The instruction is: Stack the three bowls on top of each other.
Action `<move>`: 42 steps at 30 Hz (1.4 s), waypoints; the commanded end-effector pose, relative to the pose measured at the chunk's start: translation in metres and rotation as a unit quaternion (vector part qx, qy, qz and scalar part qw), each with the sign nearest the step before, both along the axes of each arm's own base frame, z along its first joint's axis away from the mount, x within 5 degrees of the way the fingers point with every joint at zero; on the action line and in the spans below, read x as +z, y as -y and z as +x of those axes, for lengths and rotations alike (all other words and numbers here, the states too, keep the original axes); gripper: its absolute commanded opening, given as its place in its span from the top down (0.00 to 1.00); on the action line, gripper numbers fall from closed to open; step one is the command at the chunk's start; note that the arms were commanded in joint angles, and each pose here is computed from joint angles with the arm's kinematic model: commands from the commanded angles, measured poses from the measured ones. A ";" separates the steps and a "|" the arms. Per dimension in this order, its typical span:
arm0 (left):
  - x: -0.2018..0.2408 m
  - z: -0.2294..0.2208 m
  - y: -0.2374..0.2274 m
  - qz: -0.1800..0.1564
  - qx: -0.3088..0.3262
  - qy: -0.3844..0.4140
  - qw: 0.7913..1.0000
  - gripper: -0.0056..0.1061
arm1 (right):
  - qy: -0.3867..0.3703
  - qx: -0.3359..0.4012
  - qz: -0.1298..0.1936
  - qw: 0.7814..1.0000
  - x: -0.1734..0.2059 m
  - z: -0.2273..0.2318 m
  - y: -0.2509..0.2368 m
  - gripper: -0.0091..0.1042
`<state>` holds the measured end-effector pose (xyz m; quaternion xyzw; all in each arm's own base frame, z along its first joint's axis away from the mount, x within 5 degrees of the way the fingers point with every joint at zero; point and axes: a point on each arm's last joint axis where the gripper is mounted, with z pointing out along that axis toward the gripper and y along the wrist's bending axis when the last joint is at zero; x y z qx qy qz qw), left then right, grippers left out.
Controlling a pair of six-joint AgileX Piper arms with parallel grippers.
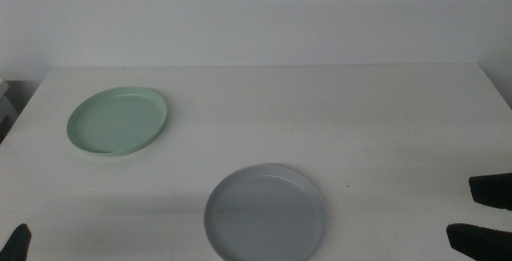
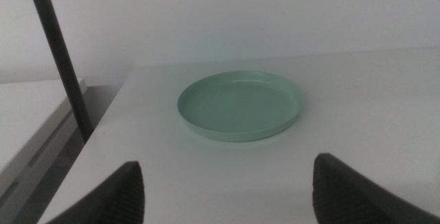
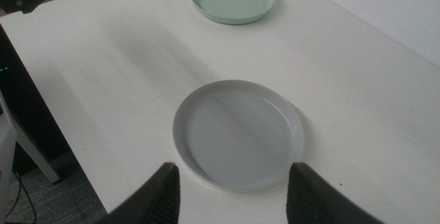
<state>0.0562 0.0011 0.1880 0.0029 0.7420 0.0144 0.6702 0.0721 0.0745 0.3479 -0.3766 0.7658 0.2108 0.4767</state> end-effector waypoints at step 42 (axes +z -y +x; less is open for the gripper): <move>0.132 0.277 -0.059 -0.169 0.109 -0.307 0.930 0.23 | 0.028 -0.006 0.027 0.999 0.012 0.002 -0.001 0.56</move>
